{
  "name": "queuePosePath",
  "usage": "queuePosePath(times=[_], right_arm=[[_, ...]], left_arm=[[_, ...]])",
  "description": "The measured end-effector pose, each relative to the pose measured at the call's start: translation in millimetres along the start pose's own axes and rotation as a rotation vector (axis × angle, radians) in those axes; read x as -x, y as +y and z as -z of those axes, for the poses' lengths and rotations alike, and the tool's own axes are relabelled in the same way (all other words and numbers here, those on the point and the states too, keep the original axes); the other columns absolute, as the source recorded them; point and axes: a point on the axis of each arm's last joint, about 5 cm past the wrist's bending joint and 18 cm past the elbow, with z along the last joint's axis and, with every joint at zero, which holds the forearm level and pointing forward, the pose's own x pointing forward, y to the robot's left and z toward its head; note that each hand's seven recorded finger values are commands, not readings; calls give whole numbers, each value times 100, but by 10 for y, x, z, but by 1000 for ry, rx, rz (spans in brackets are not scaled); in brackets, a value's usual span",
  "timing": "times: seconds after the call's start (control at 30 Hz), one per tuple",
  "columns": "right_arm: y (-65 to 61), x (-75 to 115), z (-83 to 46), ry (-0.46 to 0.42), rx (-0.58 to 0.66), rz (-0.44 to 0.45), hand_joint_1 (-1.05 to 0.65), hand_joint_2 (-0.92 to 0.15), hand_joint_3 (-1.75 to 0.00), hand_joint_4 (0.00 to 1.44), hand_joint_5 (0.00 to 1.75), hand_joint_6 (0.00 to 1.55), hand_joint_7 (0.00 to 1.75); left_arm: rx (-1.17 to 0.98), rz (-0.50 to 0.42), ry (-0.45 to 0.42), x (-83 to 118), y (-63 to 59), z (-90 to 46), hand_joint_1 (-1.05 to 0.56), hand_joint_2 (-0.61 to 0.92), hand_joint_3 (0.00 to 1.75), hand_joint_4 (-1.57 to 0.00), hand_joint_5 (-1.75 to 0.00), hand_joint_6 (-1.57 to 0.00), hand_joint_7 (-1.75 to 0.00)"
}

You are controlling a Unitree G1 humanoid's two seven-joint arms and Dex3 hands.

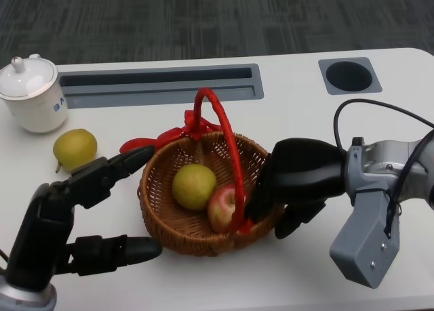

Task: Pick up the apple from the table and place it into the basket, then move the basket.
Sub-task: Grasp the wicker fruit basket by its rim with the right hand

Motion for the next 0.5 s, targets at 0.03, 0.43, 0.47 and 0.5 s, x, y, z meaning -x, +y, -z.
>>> queuePosePath(times=[0.03, 0.43, 0.47, 0.5], right_arm=[[-2, 0, -1, -2, -3, 6, -28, -88, 0, 100, 76, 102, 0], [-171, 28, 60, 51, -21, 63, -23, -86, 0, 111, 28, 92, 1], [-185, 32, 64, 53, -24, 71, -24, -86, 0, 112, 26, 93, 1], [-193, 37, 67, 54, -26, 78, -24, -85, 0, 113, 24, 94, 1]], left_arm=[[0, -4, -1, 0, -3, -3, -55, 73, 0, -72, -5, -63, -2], [-13, -78, -14, -10, 21, -7, -50, 72, 0, -77, -4, -67, -2], [-14, -88, -15, -8, 21, -5, -50, 72, 0, -77, -4, -67, -1], [-15, -96, -14, -4, 21, -3, -50, 72, 0, -77, -4, -67, -1]])
